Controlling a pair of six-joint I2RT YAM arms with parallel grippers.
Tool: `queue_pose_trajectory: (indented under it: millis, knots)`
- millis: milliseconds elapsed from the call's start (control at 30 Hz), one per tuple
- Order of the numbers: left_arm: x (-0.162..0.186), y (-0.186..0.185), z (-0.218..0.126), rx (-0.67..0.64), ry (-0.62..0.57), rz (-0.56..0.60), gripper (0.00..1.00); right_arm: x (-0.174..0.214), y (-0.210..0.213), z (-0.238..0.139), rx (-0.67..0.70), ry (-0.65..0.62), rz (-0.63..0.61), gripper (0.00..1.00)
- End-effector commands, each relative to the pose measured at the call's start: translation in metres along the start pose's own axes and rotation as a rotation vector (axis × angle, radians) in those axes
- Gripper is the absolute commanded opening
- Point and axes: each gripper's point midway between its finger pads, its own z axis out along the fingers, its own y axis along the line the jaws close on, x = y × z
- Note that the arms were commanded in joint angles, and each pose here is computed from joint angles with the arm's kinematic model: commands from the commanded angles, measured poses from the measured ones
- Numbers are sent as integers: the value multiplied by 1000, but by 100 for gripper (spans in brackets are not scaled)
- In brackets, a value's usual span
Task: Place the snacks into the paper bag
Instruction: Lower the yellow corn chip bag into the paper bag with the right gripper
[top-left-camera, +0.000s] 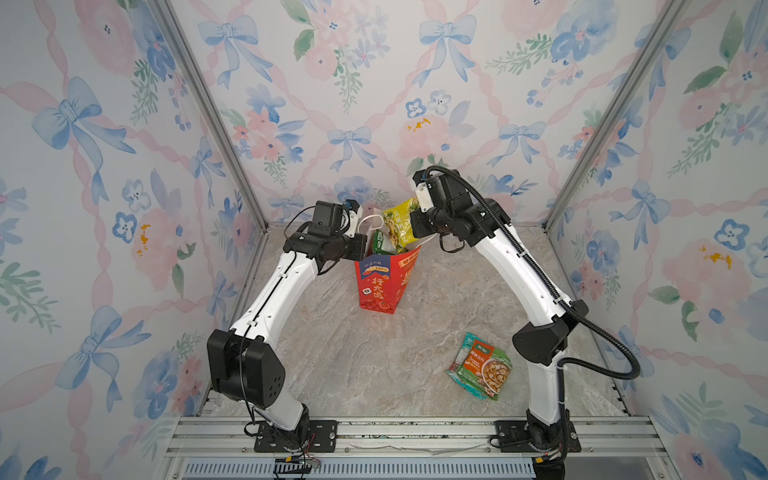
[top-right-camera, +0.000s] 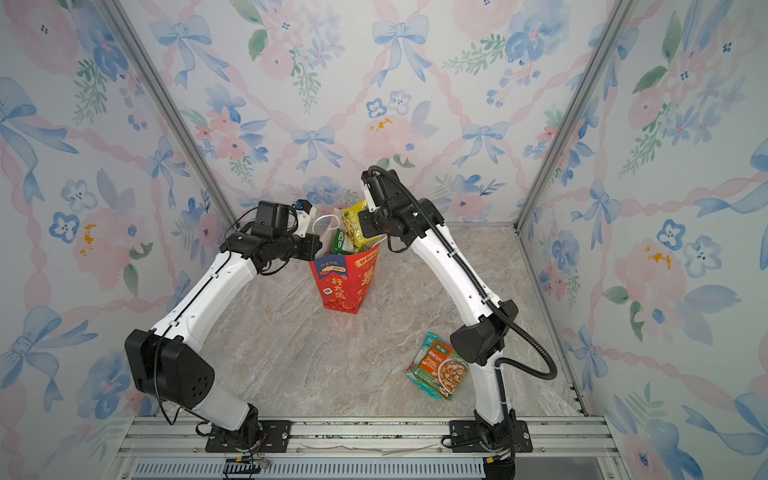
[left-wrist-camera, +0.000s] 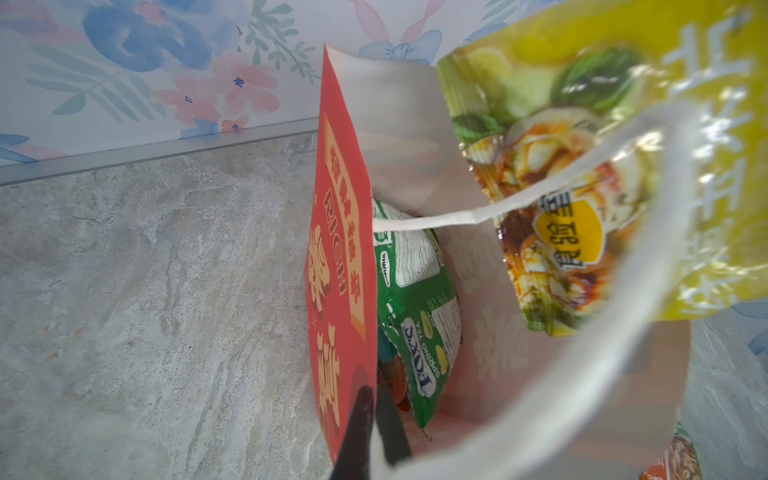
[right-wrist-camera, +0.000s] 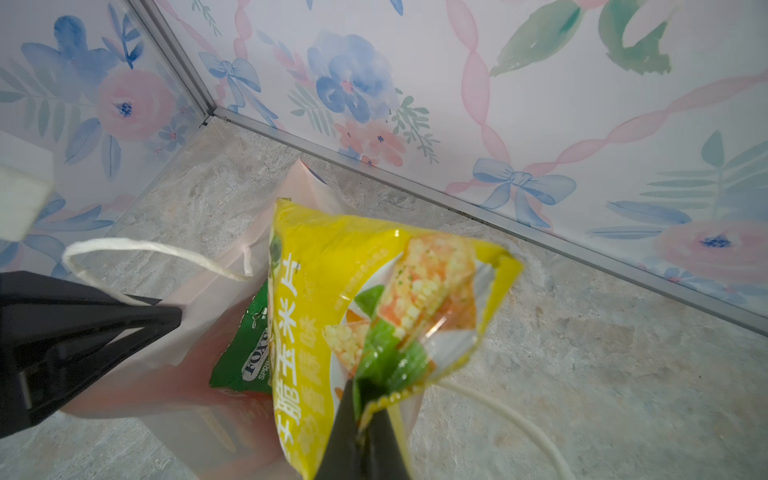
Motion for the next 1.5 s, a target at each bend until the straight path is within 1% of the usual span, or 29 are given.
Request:
queue_pose_trajectory:
  millis: [0,233,533,667,700,833,933,1033,1100,1233,1333,1367,1433,1467]
  knots:
    - [9,-5,-3,17,26,0,0,6,7,6,0,30,8,0]
    - [9,-6,-4,19,24,2,0,12,24,22,-36,51,8,0]
    - [9,-6,-4,18,24,4,0,18,43,36,-108,70,59,0]
    - [9,-5,-4,15,23,3,0,18,48,42,-133,68,88,4]
    - [8,-5,-4,16,21,2,0,17,48,43,-140,66,97,8]
    - [8,-6,-4,17,22,3,0,8,50,37,-156,38,114,46]
    - [9,-6,-4,17,24,2,0,-7,48,24,-170,-15,115,67]
    - [9,-6,-4,19,24,3,0,-22,45,5,-180,-68,121,80]
    - [9,-6,-4,17,24,3,0,-29,41,-3,-180,-94,126,83]
    - [9,-5,-4,16,25,2,0,-35,33,-19,-170,-134,127,84]
    - [9,-5,-4,16,24,2,0,-34,24,-26,-128,-145,112,80]
    - [9,-6,-4,18,24,2,0,-32,22,-27,-119,-143,107,77]
    - [9,-6,-3,17,25,2,0,-27,19,-25,-97,-132,95,65]
    - [9,-6,-3,19,26,3,0,-25,18,-25,-92,-128,91,61]
